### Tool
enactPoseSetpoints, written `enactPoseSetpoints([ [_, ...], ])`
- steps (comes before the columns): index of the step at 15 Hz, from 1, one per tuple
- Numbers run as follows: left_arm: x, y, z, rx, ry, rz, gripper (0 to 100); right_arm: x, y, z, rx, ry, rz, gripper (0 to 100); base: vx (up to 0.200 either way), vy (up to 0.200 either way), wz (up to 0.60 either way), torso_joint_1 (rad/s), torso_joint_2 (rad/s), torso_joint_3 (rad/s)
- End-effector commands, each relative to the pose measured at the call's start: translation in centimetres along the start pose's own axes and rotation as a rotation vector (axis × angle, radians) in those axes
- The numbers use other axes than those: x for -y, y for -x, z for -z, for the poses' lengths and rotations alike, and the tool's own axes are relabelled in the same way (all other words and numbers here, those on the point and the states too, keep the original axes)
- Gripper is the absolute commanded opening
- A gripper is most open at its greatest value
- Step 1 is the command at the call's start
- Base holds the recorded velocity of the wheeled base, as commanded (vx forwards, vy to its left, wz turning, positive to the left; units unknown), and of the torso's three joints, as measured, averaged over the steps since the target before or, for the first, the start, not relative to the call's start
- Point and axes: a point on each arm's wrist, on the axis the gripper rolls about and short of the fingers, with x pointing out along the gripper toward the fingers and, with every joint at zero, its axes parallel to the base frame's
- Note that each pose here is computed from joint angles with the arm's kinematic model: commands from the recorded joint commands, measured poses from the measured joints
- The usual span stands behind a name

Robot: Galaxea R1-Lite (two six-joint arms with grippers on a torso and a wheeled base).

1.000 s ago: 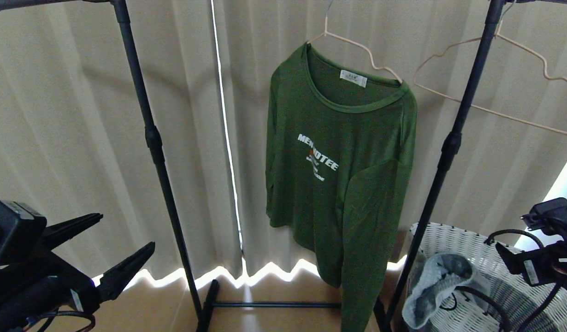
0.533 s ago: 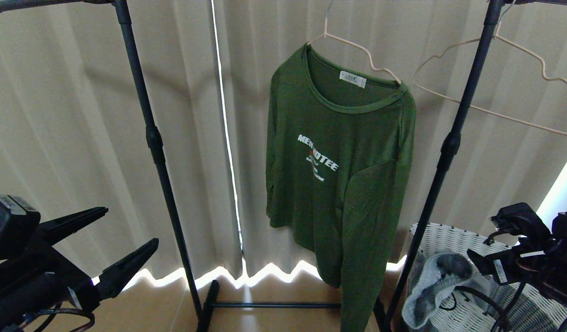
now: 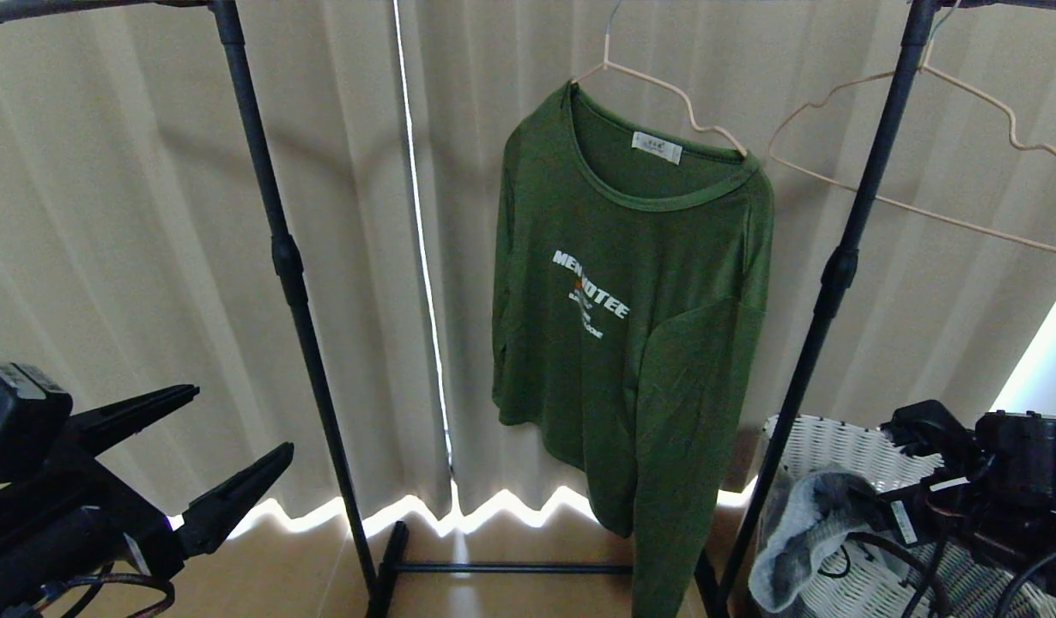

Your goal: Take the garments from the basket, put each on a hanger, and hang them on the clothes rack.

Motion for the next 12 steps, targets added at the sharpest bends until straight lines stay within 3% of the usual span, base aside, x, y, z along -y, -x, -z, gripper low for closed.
enactPoseSetpoints([
  [1,0.0,0.0,0.1,-0.002,0.001,-0.001,100,-0.3,-1.6,0.5,-0.05,0.009,-0.001,100,0.0,0.0,0.0,0.0,0.0,0.0],
  [6,0.0,0.1,0.1,-0.002,0.001,-0.002,100,0.6,-4.4,1.2,-0.077,-0.019,0.082,100,0.0,0.0,0.0,0.0,0.0,0.0],
  [7,0.0,0.1,0.1,-0.002,0.001,-0.002,100,0.6,-4.8,1.4,-0.091,-0.021,0.091,0,0.0,0.0,0.0,0.0,0.0,0.0],
  [12,0.0,0.1,0.2,-0.006,0.0,-0.005,100,0.9,-4.5,0.4,-0.034,-0.035,0.101,0,0.0,0.0,0.0,0.0,0.0,0.0],
])
